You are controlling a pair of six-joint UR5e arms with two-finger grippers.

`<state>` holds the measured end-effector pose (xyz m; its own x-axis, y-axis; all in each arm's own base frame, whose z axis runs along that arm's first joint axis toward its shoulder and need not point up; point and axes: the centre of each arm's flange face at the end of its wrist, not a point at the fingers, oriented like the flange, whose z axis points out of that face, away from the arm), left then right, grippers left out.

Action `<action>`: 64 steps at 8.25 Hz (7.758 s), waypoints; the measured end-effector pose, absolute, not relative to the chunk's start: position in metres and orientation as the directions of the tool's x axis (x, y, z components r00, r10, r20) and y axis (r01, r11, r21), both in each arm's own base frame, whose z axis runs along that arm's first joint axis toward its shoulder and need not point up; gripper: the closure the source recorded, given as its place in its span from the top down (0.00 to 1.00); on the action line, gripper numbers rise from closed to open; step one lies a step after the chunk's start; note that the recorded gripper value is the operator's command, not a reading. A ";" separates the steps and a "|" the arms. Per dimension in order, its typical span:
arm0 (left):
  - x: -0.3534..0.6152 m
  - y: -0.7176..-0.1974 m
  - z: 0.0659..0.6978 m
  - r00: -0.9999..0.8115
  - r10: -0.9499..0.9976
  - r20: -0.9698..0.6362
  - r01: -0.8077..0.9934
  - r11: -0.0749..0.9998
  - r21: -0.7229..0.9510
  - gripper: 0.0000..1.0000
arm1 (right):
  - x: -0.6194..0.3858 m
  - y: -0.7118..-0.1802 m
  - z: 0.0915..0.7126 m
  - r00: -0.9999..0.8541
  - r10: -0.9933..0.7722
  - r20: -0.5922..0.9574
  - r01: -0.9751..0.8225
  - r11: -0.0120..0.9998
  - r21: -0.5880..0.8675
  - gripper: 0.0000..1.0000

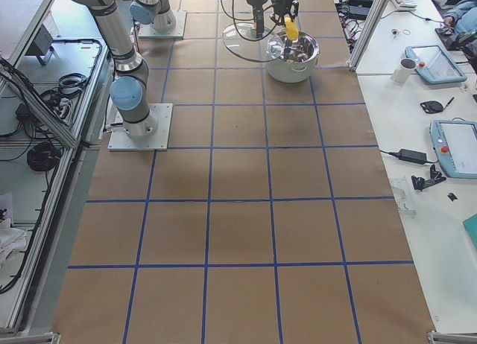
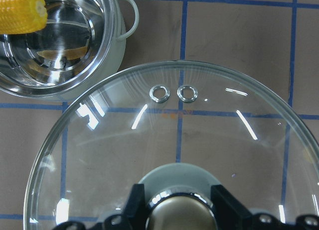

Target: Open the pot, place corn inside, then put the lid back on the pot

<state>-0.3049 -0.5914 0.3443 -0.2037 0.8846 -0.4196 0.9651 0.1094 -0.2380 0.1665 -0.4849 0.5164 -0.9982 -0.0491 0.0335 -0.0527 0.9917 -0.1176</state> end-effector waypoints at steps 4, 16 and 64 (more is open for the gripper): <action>-0.320 -0.614 0.325 -0.153 0.893 -0.423 0.973 0.062 -0.222 0.00 | 0.170 -0.490 0.519 -0.997 -0.077 0.027 -0.081 0.984 -0.160 0.34; -0.276 -0.609 0.393 -0.235 0.881 -0.411 0.957 0.135 -0.258 1.00 | 0.168 -0.497 0.515 -0.997 -0.073 0.027 -0.077 0.983 -0.169 0.36; -0.137 -0.484 0.465 -0.999 -0.043 0.034 -0.044 0.998 -0.038 1.00 | 0.351 -0.641 0.353 -0.998 -0.054 -0.032 -0.041 0.947 -0.318 1.00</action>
<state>-0.1371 -0.4842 0.4647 -0.9985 -0.0426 0.0336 -0.0439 0.9983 -0.0380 0.3507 -0.6408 0.3534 -0.9980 -0.0542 -0.0316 -0.0413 0.9471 -0.3182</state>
